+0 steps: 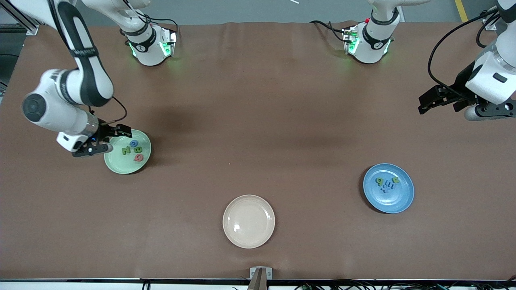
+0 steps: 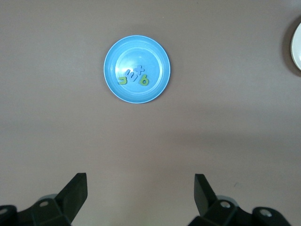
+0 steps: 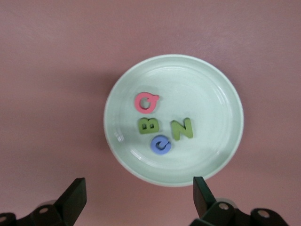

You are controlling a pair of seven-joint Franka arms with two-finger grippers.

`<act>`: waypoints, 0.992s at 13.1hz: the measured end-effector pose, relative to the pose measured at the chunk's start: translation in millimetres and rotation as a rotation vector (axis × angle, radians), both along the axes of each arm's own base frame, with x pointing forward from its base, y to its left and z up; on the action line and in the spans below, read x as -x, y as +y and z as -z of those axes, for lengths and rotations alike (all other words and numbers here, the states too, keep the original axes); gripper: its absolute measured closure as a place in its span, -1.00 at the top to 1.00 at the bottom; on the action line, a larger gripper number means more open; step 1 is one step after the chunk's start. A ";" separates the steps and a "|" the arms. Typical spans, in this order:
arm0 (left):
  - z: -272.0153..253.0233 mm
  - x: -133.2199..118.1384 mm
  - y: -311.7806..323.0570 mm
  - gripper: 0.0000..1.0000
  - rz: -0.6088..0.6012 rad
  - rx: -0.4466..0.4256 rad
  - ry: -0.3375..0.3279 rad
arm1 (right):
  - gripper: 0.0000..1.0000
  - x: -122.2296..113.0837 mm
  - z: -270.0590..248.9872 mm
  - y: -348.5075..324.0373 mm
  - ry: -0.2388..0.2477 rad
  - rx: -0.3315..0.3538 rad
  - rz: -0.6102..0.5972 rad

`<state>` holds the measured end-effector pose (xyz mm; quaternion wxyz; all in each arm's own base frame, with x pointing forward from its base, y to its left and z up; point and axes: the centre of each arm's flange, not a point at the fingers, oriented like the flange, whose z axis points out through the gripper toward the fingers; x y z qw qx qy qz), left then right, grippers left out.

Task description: Sort upper and lower case letters into plates

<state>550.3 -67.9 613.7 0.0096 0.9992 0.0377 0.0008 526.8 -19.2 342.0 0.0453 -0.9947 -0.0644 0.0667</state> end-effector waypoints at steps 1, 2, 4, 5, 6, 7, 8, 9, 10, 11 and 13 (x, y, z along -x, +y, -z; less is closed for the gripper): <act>0.3 -0.1 0.0 1.00 0.000 0.000 0.000 | 1.00 -3.1 -29.8 0.9 -0.008 -0.003 0.016; 0.6 -0.1 -0.2 1.00 0.000 0.000 0.001 | 1.00 -5.6 -59.7 1.6 -0.013 -0.005 0.031; 1.1 -0.2 -0.3 1.00 0.001 0.000 0.002 | 1.00 -8.4 -118.3 2.9 0.001 -0.009 0.061; 1.5 -0.3 -0.4 1.00 0.001 0.000 0.002 | 1.00 -9.1 -145.3 3.7 0.013 -0.008 0.079; 1.9 -0.6 -0.3 1.00 0.001 0.000 0.002 | 1.00 -10.1 -171.7 4.8 0.019 -0.006 0.096; 2.2 -0.8 -0.4 1.00 0.001 0.000 0.001 | 1.00 -11.0 -196.7 6.9 0.014 0.001 0.104; 2.4 -0.9 -0.4 1.00 0.001 0.000 0.001 | 1.00 -11.4 -219.1 8.8 0.003 0.016 0.101; 2.5 -1.1 -0.4 1.00 0.001 0.000 0.000 | 1.00 -11.5 -240.8 10.6 -0.014 0.029 0.097; 2.4 -1.3 -0.4 1.00 0.001 0.001 -0.001 | 1.00 -11.3 -263.2 11.4 -0.038 0.035 0.097; 2.3 -1.5 -0.4 1.00 0.000 0.001 -0.003 | 1.00 -11.5 -284.4 10.9 -0.072 0.037 0.102; 1.4 -1.9 -0.4 1.00 0.000 0.001 -0.008 | 1.00 -13.4 -319.4 6.3 -0.145 0.040 0.114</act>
